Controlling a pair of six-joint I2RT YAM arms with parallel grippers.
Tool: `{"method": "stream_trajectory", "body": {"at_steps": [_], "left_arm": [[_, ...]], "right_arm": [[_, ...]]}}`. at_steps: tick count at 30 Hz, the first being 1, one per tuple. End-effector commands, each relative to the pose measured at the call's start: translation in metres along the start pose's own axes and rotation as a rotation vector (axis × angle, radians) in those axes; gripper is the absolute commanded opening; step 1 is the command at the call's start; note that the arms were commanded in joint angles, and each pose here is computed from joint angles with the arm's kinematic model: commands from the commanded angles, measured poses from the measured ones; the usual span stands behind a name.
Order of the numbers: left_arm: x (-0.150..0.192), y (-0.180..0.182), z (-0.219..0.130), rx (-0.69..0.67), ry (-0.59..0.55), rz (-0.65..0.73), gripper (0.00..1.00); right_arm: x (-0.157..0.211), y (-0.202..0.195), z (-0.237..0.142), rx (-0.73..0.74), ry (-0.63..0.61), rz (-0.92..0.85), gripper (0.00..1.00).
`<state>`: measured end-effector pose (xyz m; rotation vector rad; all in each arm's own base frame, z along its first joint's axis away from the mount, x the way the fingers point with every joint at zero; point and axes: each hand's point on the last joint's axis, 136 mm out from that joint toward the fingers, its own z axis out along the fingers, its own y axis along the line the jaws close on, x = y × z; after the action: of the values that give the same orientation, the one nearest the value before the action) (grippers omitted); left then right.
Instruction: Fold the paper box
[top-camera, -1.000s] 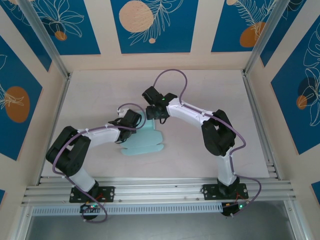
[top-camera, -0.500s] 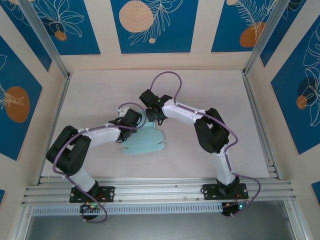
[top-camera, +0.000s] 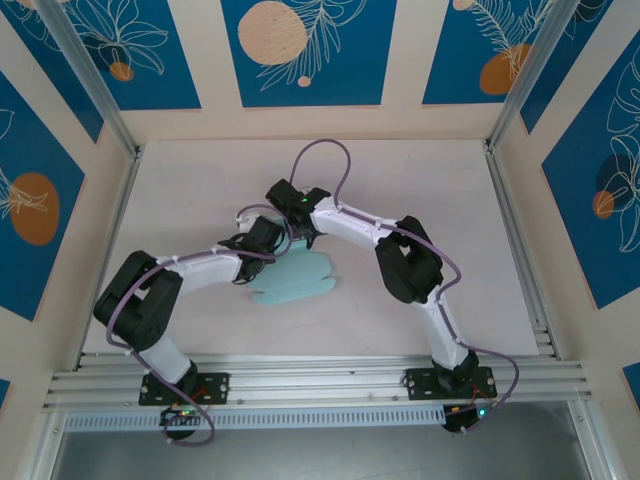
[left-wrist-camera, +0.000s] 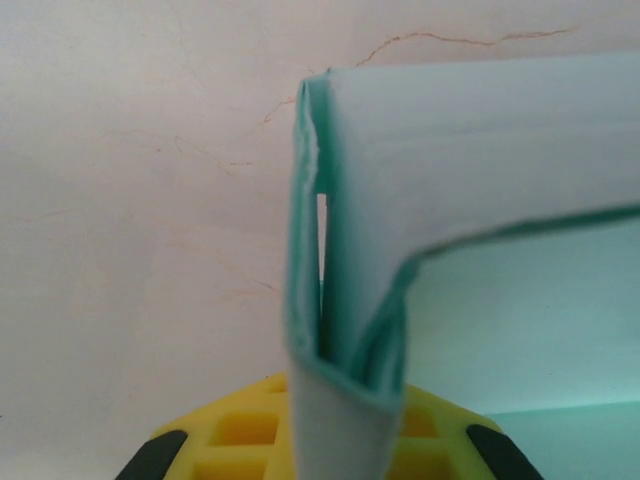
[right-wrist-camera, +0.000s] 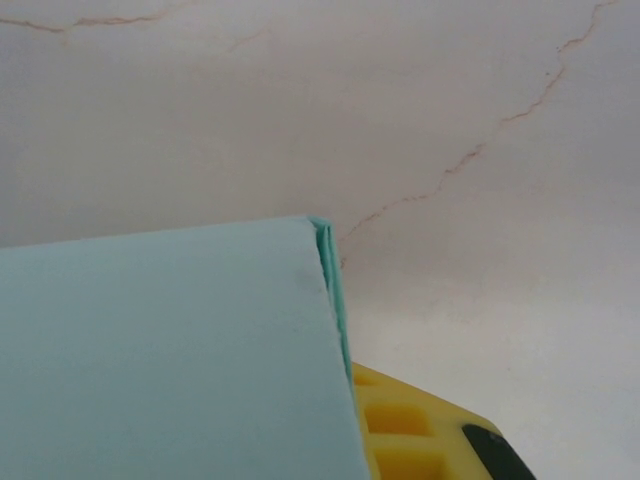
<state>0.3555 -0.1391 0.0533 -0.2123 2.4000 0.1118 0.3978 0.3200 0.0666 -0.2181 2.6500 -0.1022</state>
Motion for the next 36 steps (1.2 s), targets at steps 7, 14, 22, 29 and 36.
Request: {"method": "stream_trajectory", "body": {"at_steps": [7,14,22,29,36], "left_arm": [[0.002,0.013,0.004,-0.073,0.013,0.046,0.09],[-0.016,-0.026,-0.023,0.167,0.026,0.044,0.60],[-0.041,-0.022,-0.066,0.302,-0.052,-0.031,0.85],[-0.059,0.008,-0.075,0.367,-0.079,-0.126,0.90],[-0.050,0.018,-0.056,0.386,-0.025,-0.169,0.89]], "right_arm": [[0.038,-0.052,0.029,0.207,0.123,-0.064,0.00],[0.031,-0.036,0.005,0.085,0.167,-0.130,0.00],[0.038,-0.035,-0.008,-0.030,0.236,-0.244,0.00],[0.064,-0.024,-0.010,-0.190,0.355,-0.480,0.03],[0.073,-0.030,0.000,-0.231,0.482,-0.573,0.07]]}}
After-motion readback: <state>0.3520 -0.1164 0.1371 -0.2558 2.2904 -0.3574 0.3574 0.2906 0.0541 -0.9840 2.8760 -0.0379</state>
